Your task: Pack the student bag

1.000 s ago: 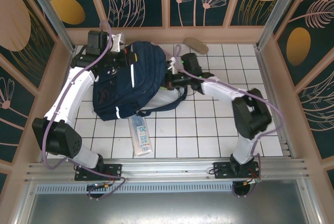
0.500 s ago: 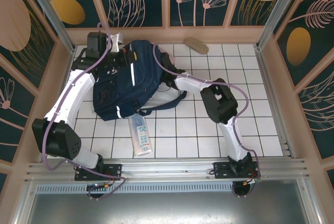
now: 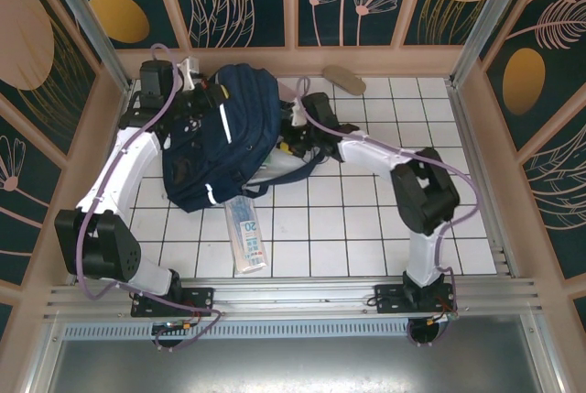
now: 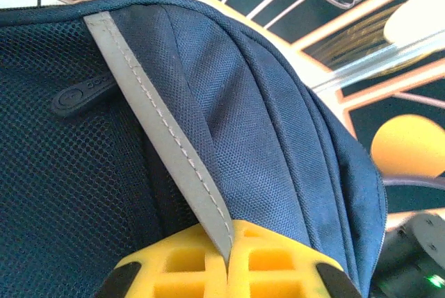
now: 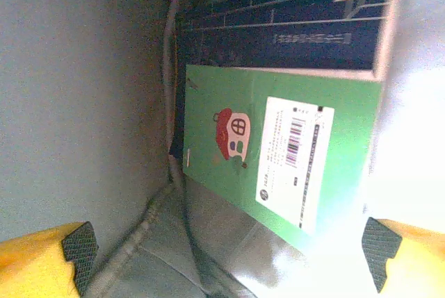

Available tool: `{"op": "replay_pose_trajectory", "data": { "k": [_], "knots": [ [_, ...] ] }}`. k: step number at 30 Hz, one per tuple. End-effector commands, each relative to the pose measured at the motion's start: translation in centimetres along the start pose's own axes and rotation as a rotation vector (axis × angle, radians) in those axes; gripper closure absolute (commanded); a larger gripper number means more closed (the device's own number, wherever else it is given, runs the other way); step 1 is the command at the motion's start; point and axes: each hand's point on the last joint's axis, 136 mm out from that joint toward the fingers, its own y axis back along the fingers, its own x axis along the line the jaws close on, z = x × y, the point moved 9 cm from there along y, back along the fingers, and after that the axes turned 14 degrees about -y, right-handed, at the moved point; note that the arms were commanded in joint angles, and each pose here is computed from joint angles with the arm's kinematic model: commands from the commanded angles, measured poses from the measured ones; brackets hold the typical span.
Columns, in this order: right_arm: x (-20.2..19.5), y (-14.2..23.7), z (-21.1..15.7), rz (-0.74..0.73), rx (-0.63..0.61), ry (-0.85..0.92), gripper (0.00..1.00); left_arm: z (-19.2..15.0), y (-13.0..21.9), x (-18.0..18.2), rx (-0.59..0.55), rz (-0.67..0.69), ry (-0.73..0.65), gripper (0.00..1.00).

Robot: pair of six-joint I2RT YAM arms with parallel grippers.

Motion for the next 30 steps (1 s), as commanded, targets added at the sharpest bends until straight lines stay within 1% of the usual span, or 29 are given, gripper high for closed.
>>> {"op": "replay_pose_trajectory", "data": {
  "k": [1,2,3,5,8,10,12,14,16,19,25,28,30],
  "knots": [
    [-0.1,3.7,1.2,-0.043,-0.128,0.078,0.01,4.0,2.6,0.1,-0.263,-0.014,-0.017,1.00],
    [-0.2,4.1,1.1,-0.058,-0.141,0.081,0.01,3.9,2.4,0.5,-0.266,0.002,-0.011,1.00],
    [-1.1,5.4,2.4,-0.073,-0.181,0.068,0.01,3.9,2.1,0.9,-0.265,0.010,-0.010,1.00],
    [-1.8,6.7,3.6,-0.124,-0.239,0.071,0.01,3.6,1.4,1.6,-0.247,0.015,-0.003,1.00],
    [-3.4,8.8,6.1,-0.236,-0.403,0.066,0.02,2.8,0.6,2.6,-0.231,0.029,0.008,1.00],
    [-4.6,10.2,8.4,-0.317,-0.541,0.062,0.03,2.1,0.4,3.1,-0.225,0.038,0.009,1.00],
    [-5.6,10.7,10.7,-0.400,-0.626,0.106,0.03,1.5,0.3,3.3,-0.221,0.033,0.014,1.00],
    [-6.7,11.0,13.3,-0.471,-0.681,0.176,0.04,0.9,0.4,3.3,-0.226,0.016,0.020,1.00],
    [-8.2,11.3,16.1,-0.548,-0.732,0.190,0.03,0.3,0.5,3.4,-0.238,0.005,0.036,1.00],
    [-10.6,11.9,20.3,-0.559,-0.713,0.149,0.02,-0.8,0.5,3.6,-0.246,-0.021,0.066,1.00],
    [-14.9,12.2,27.5,-0.427,-0.635,0.078,0.01,-1.6,0.7,3.5,-0.246,-0.034,0.076,1.00],
    [-16.6,11.9,29.9,-0.338,-0.600,0.056,0.03,-1.5,0.6,3.4,-0.241,-0.050,0.078,1.00],
    [-17.7,11.7,30.9,-0.281,-0.587,0.033,0.03,-1.4,0.5,3.4,-0.239,-0.050,0.075,1.00]
  ]
}}
